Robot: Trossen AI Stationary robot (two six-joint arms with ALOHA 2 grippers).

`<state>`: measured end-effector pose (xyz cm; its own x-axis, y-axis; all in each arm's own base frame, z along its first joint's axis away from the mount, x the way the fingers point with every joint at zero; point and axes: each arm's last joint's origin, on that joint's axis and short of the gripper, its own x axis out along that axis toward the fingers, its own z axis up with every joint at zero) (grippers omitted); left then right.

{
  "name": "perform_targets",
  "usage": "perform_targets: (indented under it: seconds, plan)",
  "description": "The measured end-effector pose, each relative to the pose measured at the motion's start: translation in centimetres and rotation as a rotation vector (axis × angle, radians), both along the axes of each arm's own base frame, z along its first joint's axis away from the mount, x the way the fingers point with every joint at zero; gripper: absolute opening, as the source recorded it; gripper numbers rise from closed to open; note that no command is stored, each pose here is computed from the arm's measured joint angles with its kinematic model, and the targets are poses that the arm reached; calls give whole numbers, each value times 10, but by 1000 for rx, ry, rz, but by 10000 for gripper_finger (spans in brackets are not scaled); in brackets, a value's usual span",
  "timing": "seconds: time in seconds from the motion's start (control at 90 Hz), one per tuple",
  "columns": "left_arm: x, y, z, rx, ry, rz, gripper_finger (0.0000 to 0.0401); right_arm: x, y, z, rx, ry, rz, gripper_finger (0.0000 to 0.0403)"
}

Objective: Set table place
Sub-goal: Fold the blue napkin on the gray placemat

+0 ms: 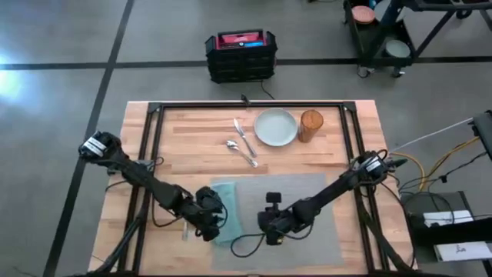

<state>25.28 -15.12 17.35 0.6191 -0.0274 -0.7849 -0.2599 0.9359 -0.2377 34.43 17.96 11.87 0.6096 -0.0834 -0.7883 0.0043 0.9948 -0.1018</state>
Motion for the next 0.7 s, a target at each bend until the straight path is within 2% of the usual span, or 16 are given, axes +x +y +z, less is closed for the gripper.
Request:
perform_targets:
  seconds: [0.2, 0.344, 0.544, 0.7]
  plan:
    - [-10, -3, -27, 19, 114, -21, 113, 1, 1, -1, 6, -25, 21, 32]
    - [-12, -1, -28, 28, 119, -28, 113, 5, 4, 8, 29, -42, 40, 32]
    - [-12, 0, -24, 35, 100, -48, 113, 33, 12, 38, 94, -298, 92, 32]
    - [-12, 0, -24, 42, 99, -57, 113, 52, 17, 33, 154, -442, 181, 32]
